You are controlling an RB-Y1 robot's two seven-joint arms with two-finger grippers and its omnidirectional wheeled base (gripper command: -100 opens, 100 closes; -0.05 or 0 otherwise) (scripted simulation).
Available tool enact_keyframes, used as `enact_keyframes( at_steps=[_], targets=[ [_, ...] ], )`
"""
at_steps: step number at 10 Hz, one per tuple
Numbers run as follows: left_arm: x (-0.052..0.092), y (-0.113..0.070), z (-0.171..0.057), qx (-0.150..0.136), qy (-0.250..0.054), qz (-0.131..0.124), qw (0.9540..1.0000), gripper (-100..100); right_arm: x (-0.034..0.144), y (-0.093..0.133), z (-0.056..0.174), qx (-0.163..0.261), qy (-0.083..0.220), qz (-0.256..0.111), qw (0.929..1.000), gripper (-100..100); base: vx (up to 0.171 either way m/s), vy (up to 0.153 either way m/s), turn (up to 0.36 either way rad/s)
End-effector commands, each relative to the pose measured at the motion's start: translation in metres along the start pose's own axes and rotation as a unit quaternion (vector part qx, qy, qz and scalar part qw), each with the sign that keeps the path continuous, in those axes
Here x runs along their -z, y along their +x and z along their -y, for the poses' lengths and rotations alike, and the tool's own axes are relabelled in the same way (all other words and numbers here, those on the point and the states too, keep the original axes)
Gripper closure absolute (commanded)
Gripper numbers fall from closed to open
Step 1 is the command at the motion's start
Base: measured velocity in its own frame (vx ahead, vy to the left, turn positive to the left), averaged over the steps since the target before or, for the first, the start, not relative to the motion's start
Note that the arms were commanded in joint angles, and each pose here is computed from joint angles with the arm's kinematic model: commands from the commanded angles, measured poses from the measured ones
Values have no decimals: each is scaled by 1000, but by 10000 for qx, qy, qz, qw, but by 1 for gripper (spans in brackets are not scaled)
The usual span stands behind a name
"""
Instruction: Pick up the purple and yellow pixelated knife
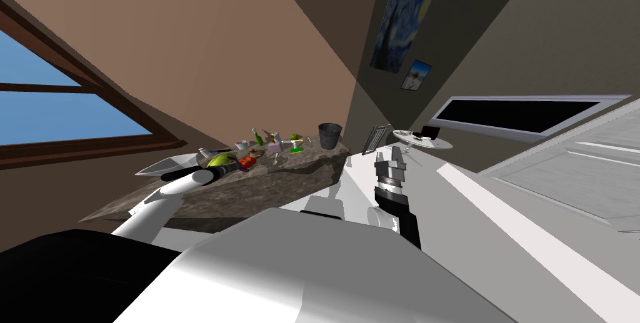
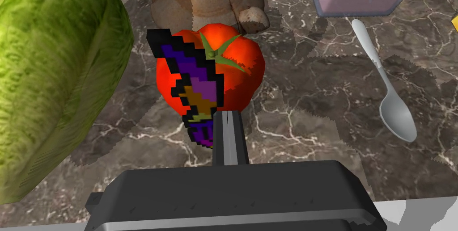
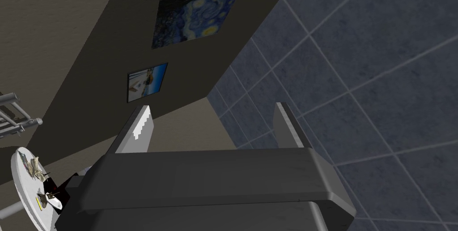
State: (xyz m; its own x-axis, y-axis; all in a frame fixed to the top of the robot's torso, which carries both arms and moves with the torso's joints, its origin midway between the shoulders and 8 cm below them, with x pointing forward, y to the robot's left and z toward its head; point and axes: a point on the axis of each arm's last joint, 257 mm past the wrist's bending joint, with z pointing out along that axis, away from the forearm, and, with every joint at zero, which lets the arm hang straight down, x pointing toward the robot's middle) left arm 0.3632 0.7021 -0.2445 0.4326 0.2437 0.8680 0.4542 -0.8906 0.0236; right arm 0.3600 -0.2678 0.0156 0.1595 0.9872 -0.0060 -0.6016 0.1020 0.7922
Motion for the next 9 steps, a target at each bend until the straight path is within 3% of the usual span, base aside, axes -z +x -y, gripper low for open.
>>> enact_keyframes(
  at_steps=[1,9],
  targets=[
    [-5,0,-6,8,6,-139,9999,-100,0,0,0,0,0,0,10000,0,-27,21,2],
    [-26,2,-35,40,43,-707,9975,-100,0,0,0,0,0,0,10000,0,-51,33,-4]
  ],
)
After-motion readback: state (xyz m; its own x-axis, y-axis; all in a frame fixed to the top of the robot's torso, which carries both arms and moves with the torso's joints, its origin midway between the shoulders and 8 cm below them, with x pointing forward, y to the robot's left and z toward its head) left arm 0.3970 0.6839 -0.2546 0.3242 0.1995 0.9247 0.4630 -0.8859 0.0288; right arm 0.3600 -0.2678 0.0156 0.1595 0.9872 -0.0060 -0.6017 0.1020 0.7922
